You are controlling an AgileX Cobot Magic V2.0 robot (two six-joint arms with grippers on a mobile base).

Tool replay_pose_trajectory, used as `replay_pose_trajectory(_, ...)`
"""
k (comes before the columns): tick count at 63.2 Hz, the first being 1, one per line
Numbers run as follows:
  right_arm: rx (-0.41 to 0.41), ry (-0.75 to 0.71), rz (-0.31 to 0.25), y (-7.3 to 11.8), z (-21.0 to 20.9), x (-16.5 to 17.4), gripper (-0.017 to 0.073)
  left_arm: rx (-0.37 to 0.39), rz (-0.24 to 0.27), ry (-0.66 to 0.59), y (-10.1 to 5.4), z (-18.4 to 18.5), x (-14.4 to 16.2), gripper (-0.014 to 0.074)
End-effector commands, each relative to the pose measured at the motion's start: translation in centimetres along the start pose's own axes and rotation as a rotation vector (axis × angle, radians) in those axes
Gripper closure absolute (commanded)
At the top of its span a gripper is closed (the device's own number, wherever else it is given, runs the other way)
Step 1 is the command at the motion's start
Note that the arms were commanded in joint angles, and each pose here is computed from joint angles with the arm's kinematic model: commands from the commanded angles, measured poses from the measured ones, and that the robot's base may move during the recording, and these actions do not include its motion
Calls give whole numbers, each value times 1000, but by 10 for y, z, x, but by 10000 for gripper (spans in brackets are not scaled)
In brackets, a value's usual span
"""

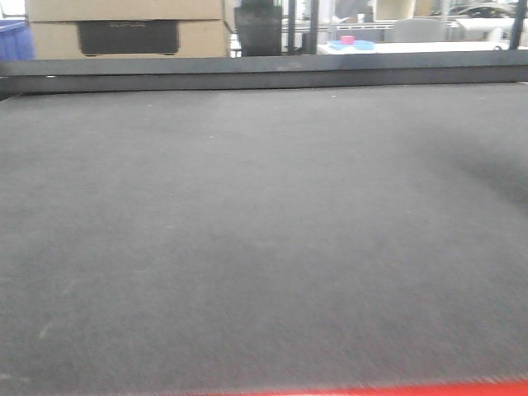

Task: Place valve from conveyor to right shelf box
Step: 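Drive the base away from the conveyor holding both valves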

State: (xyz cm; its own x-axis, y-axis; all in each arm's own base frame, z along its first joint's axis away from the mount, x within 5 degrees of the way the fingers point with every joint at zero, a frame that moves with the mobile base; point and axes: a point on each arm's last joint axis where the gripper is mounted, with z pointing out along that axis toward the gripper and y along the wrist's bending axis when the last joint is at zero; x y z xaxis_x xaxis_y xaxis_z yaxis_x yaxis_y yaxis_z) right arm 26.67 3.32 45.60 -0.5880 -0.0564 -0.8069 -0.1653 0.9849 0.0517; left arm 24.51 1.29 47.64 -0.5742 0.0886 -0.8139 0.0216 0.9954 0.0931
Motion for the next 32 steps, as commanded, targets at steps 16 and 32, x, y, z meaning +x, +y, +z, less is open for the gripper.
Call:
replay_pose_trajectory(16,8,-108,-15,1,-14,-10,713,-3,-12,-80,0,-11,-8,704)
replay_pose_trajectory(32,8,-108,-15,1,-14,-10,713,-3,-12,-80,0,-11,-8,704)
